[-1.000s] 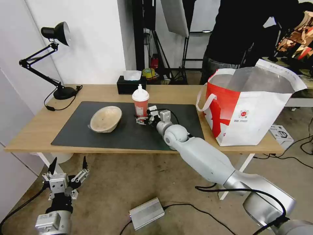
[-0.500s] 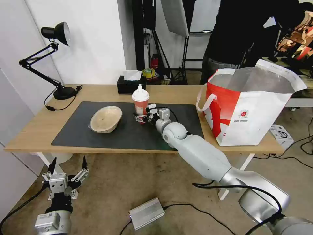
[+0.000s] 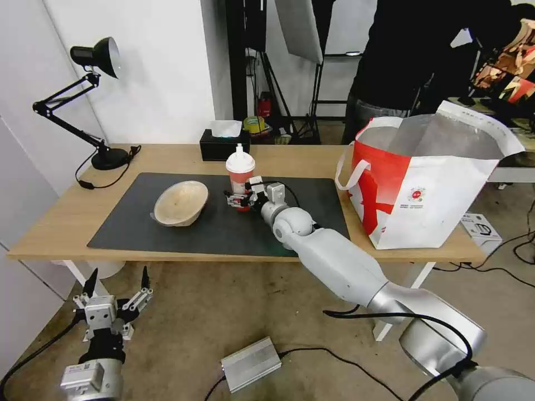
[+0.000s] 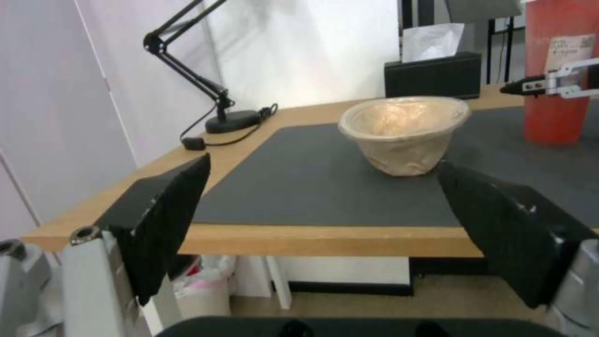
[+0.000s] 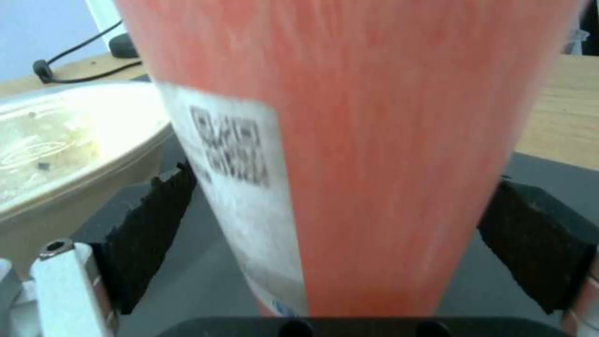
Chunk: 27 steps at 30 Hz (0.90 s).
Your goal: Pick up the trash from the table and place it into the takeout bag.
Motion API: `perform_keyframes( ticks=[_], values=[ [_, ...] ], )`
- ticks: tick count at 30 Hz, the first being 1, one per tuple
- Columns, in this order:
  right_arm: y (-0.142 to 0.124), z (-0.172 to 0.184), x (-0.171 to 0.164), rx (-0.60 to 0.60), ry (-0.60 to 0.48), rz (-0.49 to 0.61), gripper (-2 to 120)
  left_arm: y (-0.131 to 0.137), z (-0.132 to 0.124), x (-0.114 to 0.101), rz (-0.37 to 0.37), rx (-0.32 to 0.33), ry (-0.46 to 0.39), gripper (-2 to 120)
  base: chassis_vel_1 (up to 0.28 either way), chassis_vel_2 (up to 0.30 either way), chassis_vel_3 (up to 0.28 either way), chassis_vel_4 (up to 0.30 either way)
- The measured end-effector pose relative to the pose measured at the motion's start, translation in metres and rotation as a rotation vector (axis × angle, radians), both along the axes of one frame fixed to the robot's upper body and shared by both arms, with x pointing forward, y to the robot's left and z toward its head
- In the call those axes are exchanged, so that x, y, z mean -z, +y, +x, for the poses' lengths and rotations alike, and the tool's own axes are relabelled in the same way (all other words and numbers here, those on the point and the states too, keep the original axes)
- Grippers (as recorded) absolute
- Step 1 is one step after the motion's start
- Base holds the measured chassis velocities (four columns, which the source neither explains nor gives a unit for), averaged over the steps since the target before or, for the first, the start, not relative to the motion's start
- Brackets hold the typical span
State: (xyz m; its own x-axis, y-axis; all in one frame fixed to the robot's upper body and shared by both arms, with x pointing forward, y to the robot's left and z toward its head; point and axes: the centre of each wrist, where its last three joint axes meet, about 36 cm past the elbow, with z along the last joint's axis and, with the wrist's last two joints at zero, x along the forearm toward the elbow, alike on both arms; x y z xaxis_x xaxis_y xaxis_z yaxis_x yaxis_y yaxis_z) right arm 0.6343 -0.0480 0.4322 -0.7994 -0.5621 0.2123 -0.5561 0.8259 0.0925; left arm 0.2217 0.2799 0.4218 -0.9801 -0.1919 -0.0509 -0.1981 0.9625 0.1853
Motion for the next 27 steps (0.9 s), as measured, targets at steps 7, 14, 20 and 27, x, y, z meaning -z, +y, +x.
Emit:
perform_keyframes(
  ticks=[7,14,20,27],
  values=[
    [0.0010,0.0049,0.0023,0.006,-0.003,-0.004,99,-0.0009,0.0002,0.0007,-0.003,0.002,0.001,98,0.000,0.000,0.000,0.000],
    [0.0037,0.0066,0.0046,0.007,-0.005,0.000,75,-0.0018,0.0005,0.0017,-0.005,0.005,0.003,98,0.000,0.000,0.000,0.000],
    [0.0036,0.0052,0.0060,0.007,-0.004,0.003,54,-0.0019,0.0007,0.0018,-0.005,0.005,0.002,98,0.000,0.000,0.000,0.000],
    [0.0010,0.0034,0.0070,0.006,-0.007,0.001,31,-0.0030,0.0015,0.0023,-0.007,0.008,0.001,98,0.000,0.000,0.000,0.000]
  ],
)
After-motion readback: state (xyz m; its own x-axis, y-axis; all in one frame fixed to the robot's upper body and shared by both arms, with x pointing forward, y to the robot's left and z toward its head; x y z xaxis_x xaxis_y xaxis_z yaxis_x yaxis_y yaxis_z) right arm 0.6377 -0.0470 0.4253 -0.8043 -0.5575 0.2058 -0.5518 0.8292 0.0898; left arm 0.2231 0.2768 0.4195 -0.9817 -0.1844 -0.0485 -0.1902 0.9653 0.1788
